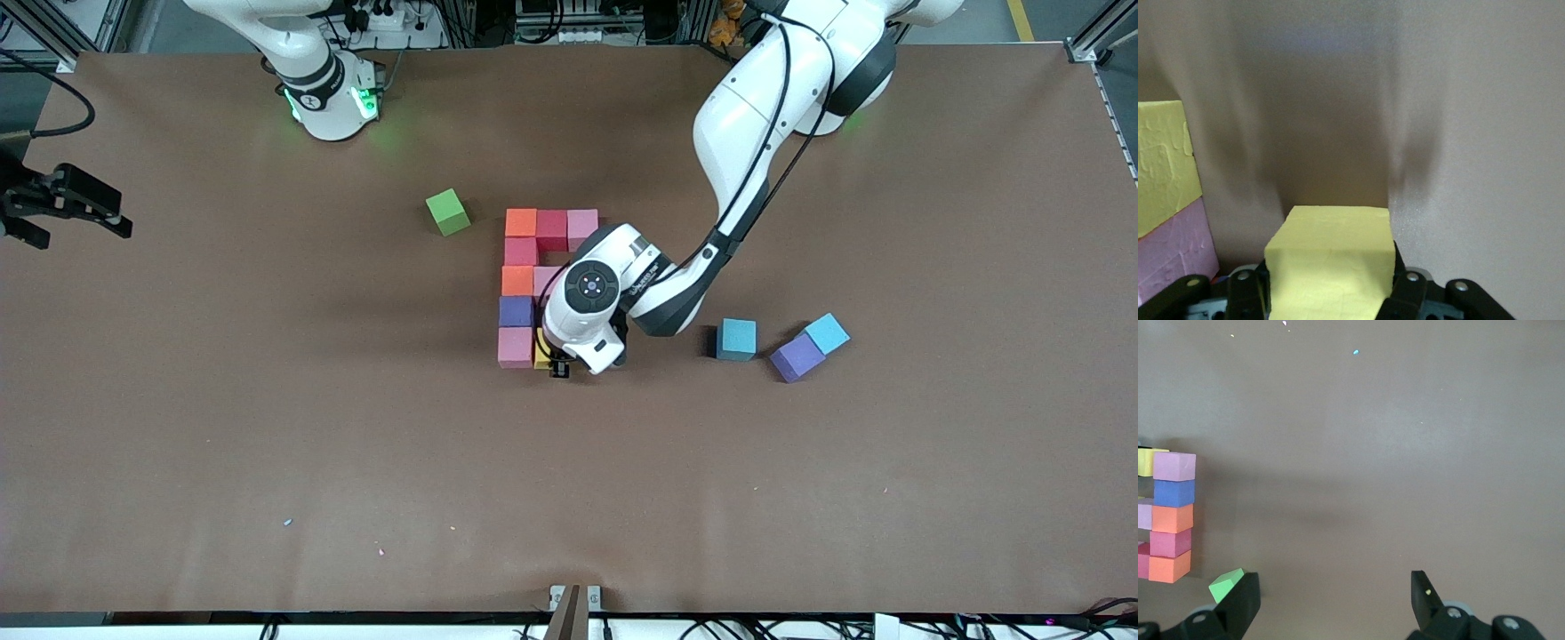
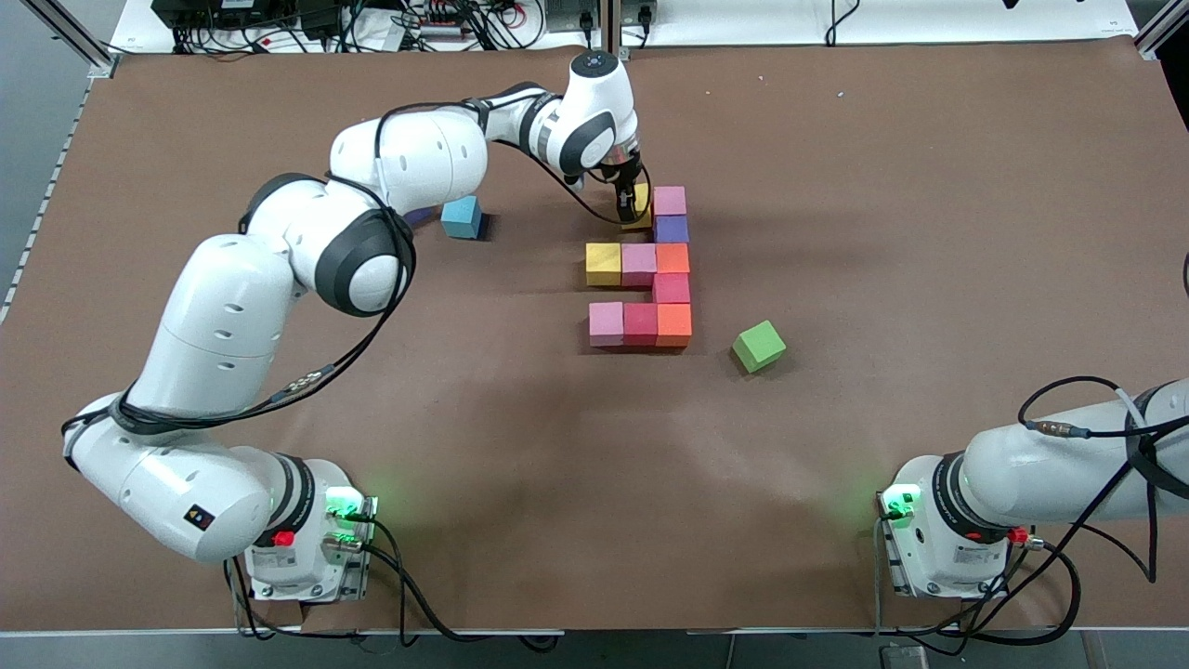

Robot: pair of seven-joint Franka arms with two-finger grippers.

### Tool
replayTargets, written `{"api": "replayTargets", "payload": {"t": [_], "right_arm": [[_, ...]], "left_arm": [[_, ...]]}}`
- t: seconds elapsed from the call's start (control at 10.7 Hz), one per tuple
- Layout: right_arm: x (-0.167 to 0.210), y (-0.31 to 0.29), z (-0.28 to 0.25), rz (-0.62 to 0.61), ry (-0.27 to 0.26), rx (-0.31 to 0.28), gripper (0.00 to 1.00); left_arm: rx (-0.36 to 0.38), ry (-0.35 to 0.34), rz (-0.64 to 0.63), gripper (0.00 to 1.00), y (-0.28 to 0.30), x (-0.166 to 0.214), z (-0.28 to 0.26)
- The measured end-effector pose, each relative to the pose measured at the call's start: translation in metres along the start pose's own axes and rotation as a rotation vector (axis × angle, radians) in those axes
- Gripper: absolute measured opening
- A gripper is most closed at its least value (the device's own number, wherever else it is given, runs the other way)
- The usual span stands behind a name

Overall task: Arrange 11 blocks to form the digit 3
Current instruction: 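Open the left gripper on the yellow cube and hold above the row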

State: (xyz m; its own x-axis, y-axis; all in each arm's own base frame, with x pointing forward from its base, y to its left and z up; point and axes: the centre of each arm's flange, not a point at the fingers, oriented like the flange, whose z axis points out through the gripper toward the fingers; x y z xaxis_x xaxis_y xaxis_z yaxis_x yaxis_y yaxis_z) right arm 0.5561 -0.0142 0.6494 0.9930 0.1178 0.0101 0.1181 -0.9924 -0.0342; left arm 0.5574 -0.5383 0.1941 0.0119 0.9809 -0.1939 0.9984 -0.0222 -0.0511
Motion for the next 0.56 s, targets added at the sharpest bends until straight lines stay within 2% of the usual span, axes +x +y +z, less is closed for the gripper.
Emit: {"api": "replayTargets", "payload": {"t": [0.09, 0.37, 0.56], "right_arm": [[0.0, 0.0002, 0.0, 0.0, 0.0, 0.0, 1.0], [0.0, 0.0004, -0.0001, 0.001, 0.0, 0.0, 1.0], [0.0, 0.0004, -0.0002, 0.001, 0.0, 0.0, 1.0]], "left_arm": [[0.0, 0.001, 0.0, 0.62, 0.0003, 0.0004, 0.0002], [-0.003, 0.01, -0.006, 0.98, 0.0033, 0.0054, 0.0044], [-0.011, 0.002, 0.0, 1.0, 0.0026, 0.0002, 0.0004]]}}
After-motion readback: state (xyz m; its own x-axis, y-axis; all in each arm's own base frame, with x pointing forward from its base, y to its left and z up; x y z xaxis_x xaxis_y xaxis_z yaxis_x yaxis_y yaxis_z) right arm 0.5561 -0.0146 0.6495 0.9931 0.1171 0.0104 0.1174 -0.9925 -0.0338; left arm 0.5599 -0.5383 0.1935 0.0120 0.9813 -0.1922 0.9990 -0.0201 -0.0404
